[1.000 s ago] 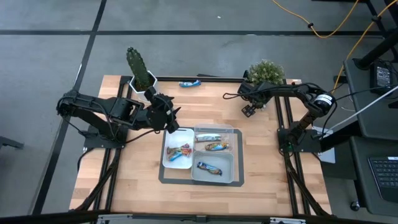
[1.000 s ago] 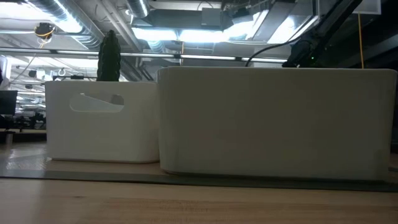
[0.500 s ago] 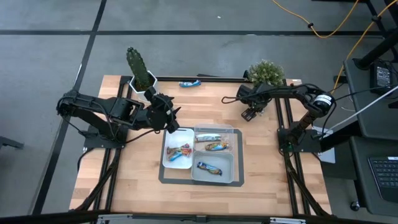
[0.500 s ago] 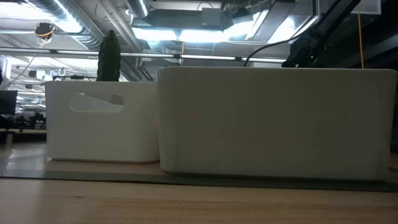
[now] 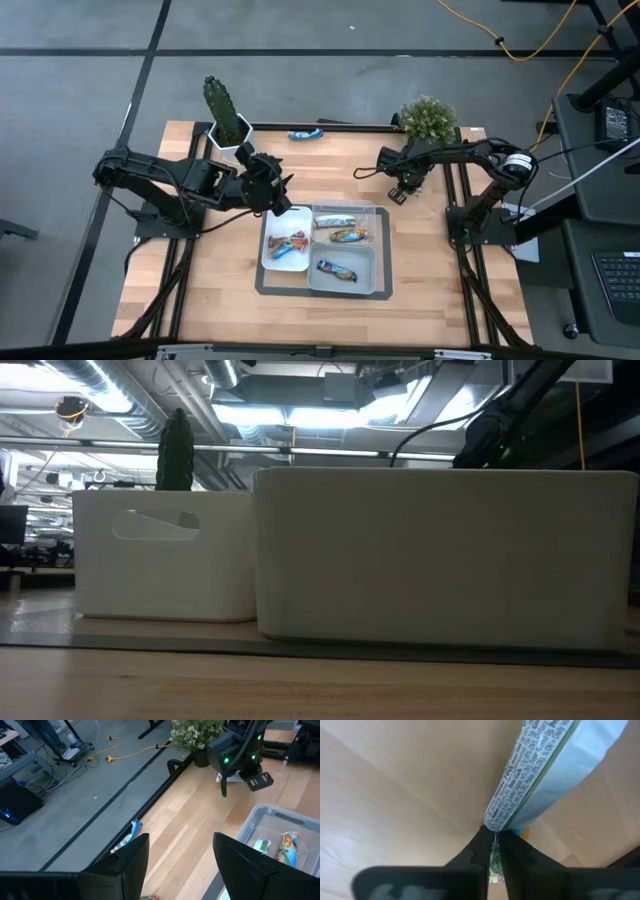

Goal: Pick and place Granola Bars by type
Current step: Put the yellow granola bar into the transparent bin

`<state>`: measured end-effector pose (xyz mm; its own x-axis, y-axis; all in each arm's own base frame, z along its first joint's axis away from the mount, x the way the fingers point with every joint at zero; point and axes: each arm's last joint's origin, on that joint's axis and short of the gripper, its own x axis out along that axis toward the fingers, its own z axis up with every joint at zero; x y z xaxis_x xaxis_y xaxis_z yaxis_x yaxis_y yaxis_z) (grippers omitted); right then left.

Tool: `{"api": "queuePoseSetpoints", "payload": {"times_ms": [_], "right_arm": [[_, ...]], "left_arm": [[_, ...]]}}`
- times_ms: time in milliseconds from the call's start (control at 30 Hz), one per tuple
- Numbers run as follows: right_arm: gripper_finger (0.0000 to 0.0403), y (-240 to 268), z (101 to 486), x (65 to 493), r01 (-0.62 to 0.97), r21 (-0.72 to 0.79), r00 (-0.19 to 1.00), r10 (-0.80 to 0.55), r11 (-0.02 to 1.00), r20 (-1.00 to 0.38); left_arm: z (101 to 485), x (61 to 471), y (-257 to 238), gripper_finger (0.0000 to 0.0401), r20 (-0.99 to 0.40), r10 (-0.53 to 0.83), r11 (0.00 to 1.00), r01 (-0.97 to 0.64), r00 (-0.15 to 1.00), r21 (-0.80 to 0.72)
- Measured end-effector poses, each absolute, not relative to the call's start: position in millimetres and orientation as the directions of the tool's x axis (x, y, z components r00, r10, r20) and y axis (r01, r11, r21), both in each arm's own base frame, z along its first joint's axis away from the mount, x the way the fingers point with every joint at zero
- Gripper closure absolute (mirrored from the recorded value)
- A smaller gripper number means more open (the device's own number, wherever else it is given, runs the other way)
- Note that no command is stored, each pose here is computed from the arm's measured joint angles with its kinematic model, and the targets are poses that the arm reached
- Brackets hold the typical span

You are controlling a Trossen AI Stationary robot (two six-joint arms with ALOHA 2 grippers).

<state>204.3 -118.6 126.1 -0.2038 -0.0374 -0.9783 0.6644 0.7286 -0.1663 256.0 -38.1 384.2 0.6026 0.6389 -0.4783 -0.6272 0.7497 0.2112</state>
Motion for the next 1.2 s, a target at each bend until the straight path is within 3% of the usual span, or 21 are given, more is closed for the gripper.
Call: {"api": "queuePoseSetpoints", "payload": {"times_ms": [300,667,833,1000,1200], "right_arm": [[0.0385,-102.0,140.1,222.6,0.599,-0.159,-0.183,-0.058,0.785,-0.981],[0.0392,-60.4,228.8,238.2,0.609,-0.054,0.167,-0.195,0.791,-0.967],[0.0392,-28.2,271.6,227.9,0.487,0.045,0.379,-0.165,0.872,-0.911],[0.0392,1.1,311.0,208.5,0.321,0.148,0.627,-0.093,0.935,-0.773],[0.0392,27.7,353.2,190.4,0.095,0.23,0.871,0.031,0.969,-0.491]], "left_arm": [[382.4,257.9,-38.9,0.0189,-0.485,0.634,0.755,-0.618,0.602,0.219],[382.8,257.5,-38.7,0.0189,-0.484,0.635,0.755,-0.615,0.602,0.226],[383.0,257.3,-38.5,0.0189,-0.477,0.645,0.748,-0.621,0.598,0.234],[383.0,257.3,-38.4,0.0189,-0.476,0.646,0.747,-0.621,0.597,0.235],[382.9,257.1,-38.5,0.0189,-0.477,0.645,0.748,-0.62,0.597,0.236]]}}
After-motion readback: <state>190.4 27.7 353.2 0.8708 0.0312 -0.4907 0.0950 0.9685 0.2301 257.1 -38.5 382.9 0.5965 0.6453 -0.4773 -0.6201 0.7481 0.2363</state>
